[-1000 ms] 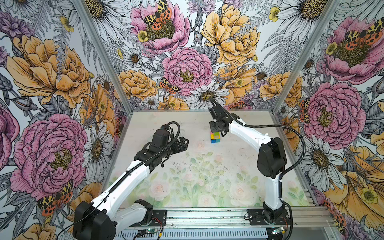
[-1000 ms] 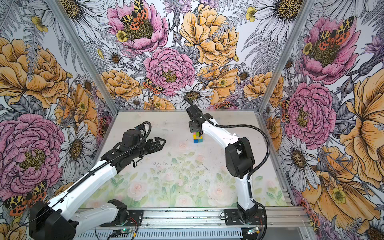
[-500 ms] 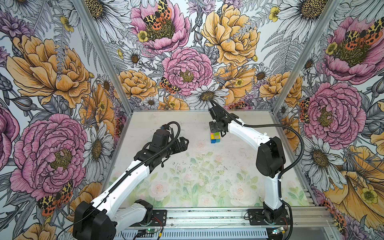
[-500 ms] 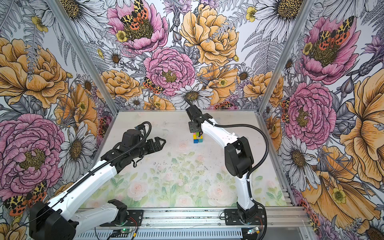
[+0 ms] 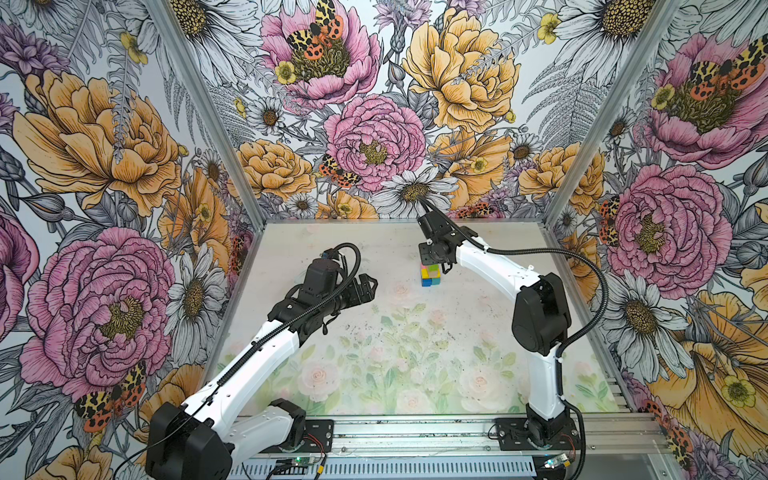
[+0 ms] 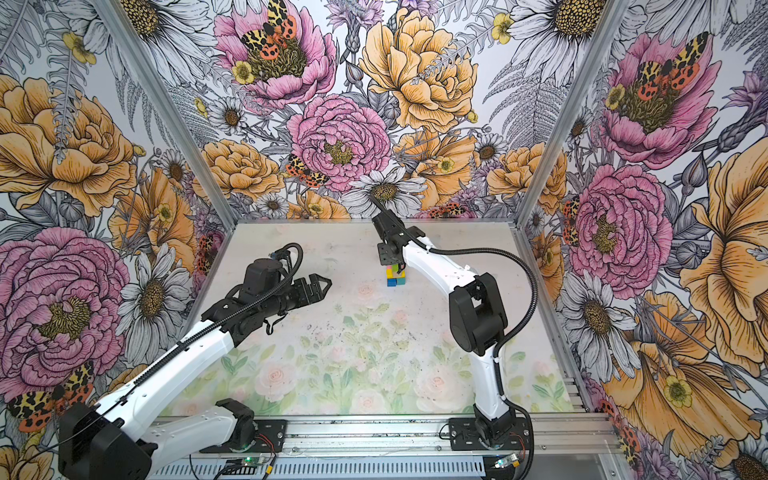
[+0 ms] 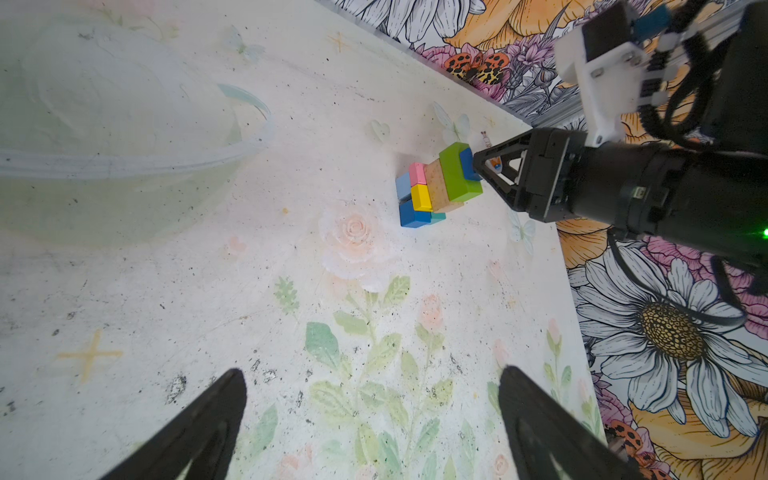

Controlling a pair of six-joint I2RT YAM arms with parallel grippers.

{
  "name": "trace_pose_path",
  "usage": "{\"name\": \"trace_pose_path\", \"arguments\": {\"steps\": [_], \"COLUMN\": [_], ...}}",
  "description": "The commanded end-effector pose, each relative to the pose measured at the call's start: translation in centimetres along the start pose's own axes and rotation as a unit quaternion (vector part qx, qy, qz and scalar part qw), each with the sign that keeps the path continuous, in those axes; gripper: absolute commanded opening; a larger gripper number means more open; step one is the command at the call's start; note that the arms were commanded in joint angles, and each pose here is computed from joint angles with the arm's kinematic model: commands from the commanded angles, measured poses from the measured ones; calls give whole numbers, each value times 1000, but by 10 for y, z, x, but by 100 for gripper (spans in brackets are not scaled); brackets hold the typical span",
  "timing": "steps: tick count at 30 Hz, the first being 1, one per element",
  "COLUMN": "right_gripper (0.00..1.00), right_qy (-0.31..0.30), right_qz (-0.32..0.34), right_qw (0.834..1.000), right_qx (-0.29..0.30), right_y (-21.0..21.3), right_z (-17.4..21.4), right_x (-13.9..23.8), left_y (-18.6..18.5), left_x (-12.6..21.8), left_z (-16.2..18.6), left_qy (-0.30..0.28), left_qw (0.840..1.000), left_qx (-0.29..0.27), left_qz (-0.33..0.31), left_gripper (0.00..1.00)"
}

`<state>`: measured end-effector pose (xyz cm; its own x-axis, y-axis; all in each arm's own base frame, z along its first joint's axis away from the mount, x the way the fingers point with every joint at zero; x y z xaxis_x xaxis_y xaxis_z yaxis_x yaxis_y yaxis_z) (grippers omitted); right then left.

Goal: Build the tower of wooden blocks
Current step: 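Open the right gripper and lift it away from the token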

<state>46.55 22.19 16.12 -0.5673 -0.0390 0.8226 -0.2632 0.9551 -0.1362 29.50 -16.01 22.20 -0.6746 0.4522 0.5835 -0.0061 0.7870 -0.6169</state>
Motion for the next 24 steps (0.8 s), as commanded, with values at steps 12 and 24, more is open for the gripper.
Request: {"name": "trace_pose_path", "arguments": {"steps": [12, 24], "right_gripper": [71, 100], "right_qy": [-56, -165], "right_qz": [-23, 42], "right_qw": [998, 984], "right_qx": [-11, -47], "right_y": [-4, -84], "right_z": [-32, -31], "right_x": [45, 174], "left_y": [-12, 24], "left_x": [12, 38], "left_z": [-17, -37], "left_qy": [-34, -124], "left_qw": [999, 986], "left_qx": [-20, -54], "left_qz": [10, -100], "left_gripper": [96, 99]}}
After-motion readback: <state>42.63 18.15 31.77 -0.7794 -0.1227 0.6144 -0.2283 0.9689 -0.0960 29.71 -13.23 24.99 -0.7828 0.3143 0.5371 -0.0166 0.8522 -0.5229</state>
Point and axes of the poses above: each gripper's point midway between its finger pads, its own x axis back along the fingers, its own y axis along the line the jaws close on, z = x × y, the point moved 2 cm from there along x, back along the fingers, and after that the axes turned 7 degrees about x, right-handed, at the moved point
